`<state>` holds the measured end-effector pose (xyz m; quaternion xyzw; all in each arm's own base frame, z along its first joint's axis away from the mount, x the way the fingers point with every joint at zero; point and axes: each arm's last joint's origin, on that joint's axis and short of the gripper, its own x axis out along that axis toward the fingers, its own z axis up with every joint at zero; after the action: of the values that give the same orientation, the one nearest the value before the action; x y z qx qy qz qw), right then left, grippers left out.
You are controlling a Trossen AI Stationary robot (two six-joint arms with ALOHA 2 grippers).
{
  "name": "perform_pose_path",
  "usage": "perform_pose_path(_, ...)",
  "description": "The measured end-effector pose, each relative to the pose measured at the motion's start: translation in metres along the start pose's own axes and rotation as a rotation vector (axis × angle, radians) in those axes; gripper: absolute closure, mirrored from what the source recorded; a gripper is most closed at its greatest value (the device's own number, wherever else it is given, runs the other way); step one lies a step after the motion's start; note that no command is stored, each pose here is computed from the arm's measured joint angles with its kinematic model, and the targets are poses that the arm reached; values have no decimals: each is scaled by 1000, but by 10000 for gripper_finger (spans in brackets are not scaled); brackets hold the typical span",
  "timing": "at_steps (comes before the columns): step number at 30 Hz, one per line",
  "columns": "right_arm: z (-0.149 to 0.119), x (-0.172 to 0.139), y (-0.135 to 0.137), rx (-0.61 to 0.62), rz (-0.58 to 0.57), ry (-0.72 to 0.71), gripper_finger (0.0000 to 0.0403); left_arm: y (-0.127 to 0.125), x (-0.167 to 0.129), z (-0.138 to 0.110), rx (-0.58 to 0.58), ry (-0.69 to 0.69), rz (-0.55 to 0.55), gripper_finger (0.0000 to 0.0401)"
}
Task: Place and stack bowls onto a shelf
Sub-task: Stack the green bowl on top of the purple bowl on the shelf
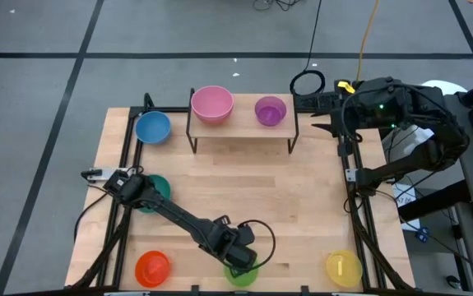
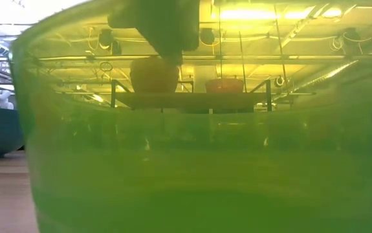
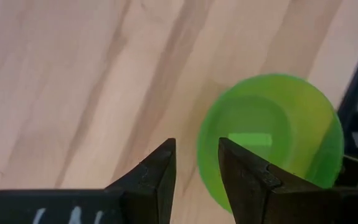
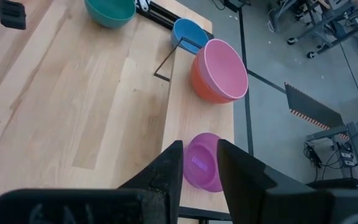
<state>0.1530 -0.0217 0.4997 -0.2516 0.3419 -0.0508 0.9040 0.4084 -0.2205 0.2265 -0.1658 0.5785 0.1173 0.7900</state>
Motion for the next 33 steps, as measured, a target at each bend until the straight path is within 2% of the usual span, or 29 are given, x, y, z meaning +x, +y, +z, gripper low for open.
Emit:
perform_pose_path(14,-3,0,2,-7,18,31,312,-6,25,0,32,44,-37,277)
perform_pose_path(33,-4,0,2,-8,22,37,312,-1,57,0,97,77,27,277)
